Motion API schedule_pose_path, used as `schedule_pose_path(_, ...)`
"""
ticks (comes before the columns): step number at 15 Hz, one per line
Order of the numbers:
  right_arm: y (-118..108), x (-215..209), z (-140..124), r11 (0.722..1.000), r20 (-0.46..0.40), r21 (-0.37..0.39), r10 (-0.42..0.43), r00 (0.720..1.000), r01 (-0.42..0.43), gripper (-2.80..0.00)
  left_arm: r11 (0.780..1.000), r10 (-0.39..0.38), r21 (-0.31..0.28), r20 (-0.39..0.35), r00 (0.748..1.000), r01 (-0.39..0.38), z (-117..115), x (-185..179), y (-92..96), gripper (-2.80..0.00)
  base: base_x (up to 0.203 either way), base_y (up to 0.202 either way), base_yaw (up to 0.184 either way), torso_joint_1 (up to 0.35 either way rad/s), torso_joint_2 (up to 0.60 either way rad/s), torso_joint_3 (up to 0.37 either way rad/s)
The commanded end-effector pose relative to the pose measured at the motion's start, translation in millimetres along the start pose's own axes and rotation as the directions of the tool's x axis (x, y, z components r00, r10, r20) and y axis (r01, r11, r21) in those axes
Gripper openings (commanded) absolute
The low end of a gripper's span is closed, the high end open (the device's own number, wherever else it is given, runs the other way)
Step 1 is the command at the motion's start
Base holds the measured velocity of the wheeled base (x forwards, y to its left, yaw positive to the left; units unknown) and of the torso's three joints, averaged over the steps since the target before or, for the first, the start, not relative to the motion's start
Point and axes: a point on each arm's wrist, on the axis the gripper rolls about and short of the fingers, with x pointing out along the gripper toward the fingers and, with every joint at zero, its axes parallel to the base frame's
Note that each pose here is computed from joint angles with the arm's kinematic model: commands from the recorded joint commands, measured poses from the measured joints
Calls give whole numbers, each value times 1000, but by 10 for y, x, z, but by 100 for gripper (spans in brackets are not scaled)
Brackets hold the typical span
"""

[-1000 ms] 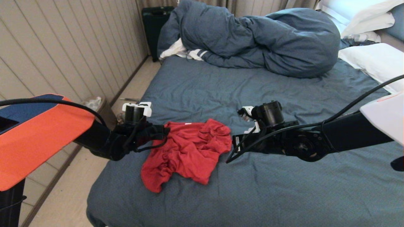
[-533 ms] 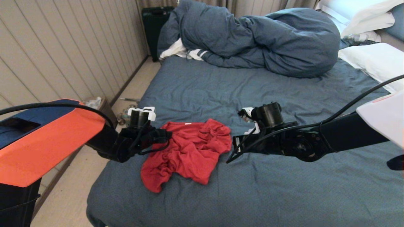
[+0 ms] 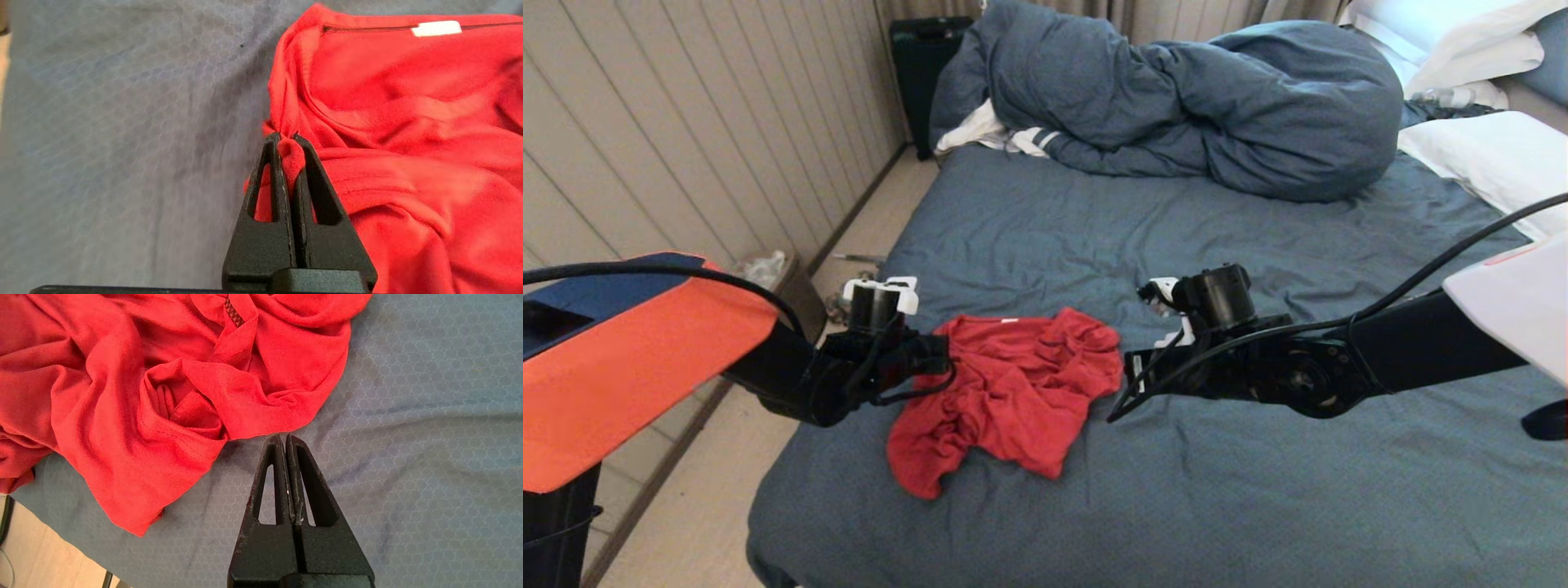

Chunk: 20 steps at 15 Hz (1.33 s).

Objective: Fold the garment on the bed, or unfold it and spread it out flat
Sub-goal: Unford the red T-shirt

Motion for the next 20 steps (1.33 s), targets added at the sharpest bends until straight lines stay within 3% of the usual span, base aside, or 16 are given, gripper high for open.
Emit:
schedule_pose_path(1, 8, -1, 1, 1000, 1, 1, 2, 1000, -2, -280, 1000, -5, -4, 30, 1000, 5, 110, -172, -2, -280, 0, 0, 0, 0, 0, 0)
schedule_pose_path(10, 2, -5, 0, 1000, 0, 0, 1, 1000, -1, -280, 1000, -30, 10, 51, 998, 30, 165, -338, -105, -280, 0, 0, 0, 0, 0, 0)
schedule_pose_path(15, -4, -4, 5, 1000, 2, 1, 0, 1000, 0, -280, 998, 44, 38, 109, 993, -49, 181, -90, 279, -280, 0, 0, 0, 0, 0, 0)
schedule_pose_path(20, -6, 31, -9, 1000, -4, 1, -1, 1000, 1, -280, 996, 85, 26, 99, 991, -88, 165, -133, 541, -280, 0, 0, 0, 0, 0, 0)
